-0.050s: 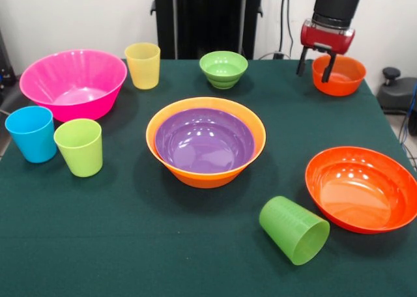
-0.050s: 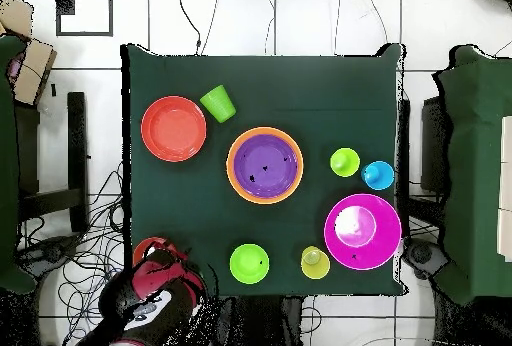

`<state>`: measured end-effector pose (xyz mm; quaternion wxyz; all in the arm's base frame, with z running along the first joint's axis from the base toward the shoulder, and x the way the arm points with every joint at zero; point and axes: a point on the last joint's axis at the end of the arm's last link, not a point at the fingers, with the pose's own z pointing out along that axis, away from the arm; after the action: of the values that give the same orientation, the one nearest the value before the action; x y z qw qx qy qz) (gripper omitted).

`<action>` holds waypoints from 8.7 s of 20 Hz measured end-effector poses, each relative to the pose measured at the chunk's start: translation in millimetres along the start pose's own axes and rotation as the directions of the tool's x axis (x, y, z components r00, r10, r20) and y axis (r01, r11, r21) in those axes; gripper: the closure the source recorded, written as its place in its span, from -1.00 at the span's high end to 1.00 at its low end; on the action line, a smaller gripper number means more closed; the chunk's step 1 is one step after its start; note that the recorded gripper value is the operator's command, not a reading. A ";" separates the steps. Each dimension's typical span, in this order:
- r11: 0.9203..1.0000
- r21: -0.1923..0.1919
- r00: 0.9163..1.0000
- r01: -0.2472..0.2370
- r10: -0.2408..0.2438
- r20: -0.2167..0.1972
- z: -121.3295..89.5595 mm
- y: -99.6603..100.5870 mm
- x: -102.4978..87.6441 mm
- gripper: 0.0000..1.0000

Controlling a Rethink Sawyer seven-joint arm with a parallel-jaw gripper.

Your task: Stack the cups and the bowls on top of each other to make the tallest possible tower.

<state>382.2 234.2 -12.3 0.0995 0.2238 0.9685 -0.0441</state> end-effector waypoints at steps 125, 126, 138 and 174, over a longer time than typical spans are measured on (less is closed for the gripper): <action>0.974 -0.093 0.963 -0.206 0.185 -0.197 -67.1 -23.4 3.9 1.00; 0.974 -0.095 0.963 -0.205 0.184 -0.195 -66.8 -21.8 3.0 1.00; 0.970 -0.130 0.970 -0.206 0.185 -0.161 -50.3 17.0 -12.6 1.00; 0.970 -0.101 0.962 -0.222 0.201 -0.187 -41.1 20.1 -28.7 1.00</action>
<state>409.3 245.4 33.2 0.0315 0.3225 0.9449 0.0453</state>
